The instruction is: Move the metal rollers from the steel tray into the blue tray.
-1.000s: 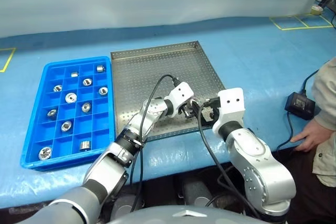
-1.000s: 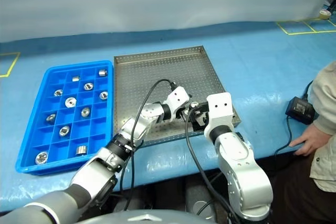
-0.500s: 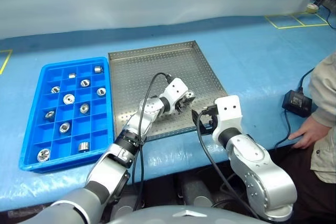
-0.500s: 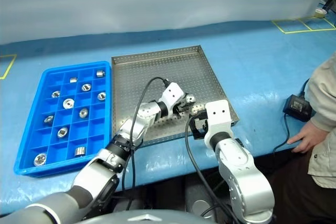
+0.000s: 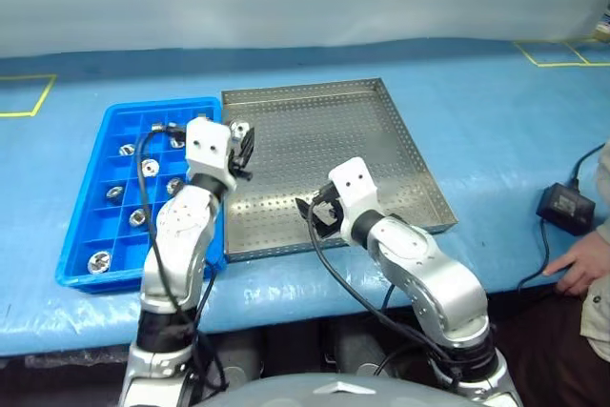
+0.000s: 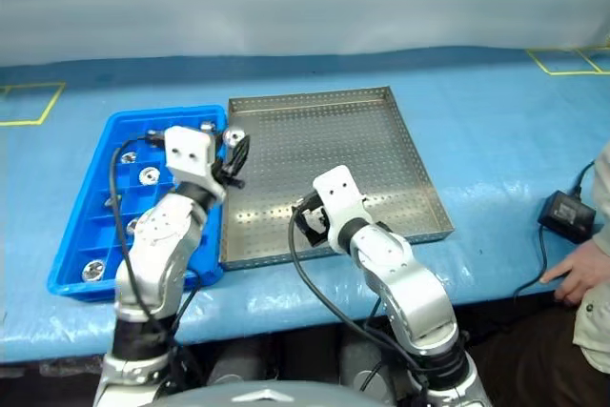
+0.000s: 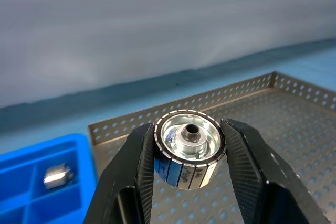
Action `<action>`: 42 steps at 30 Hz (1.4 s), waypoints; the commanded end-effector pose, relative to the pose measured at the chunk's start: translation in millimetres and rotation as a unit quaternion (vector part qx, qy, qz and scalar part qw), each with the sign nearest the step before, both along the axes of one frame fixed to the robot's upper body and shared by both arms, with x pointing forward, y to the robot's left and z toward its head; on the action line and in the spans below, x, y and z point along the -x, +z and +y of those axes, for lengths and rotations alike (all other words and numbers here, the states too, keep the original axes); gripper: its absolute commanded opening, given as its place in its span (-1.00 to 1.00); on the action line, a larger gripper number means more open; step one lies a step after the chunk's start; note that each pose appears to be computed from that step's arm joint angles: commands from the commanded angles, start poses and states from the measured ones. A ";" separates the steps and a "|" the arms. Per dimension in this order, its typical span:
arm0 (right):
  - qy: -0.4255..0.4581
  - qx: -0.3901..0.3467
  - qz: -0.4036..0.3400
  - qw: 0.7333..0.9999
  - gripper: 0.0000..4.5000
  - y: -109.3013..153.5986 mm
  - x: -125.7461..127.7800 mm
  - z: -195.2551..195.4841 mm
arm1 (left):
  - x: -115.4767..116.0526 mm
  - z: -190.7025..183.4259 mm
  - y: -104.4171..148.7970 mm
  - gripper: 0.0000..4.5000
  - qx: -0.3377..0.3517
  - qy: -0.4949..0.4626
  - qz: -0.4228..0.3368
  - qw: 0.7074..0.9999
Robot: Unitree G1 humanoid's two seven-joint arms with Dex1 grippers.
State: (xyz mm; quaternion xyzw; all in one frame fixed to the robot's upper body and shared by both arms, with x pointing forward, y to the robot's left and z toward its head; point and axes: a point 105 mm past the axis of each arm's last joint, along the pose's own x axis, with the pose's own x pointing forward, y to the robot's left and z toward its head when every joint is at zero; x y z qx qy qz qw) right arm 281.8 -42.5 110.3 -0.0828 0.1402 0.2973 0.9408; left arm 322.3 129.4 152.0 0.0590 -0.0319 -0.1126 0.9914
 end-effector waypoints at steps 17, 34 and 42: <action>0.058 -0.011 -0.005 0.998 1.00 -2.0 5.4 19.6 | 47.0 52.1 -53.5 0.09 -0.008 0.102 0.124 0.987; 0.036 -0.018 -0.008 0.999 1.00 1.1 4.0 14.5 | 46.5 38.4 -53.5 0.99 0.022 0.057 0.139 0.988; 0.044 -0.023 -0.016 0.999 1.00 7.2 4.3 16.7 | 44.7 58.1 -29.0 0.99 0.028 0.107 0.084 0.990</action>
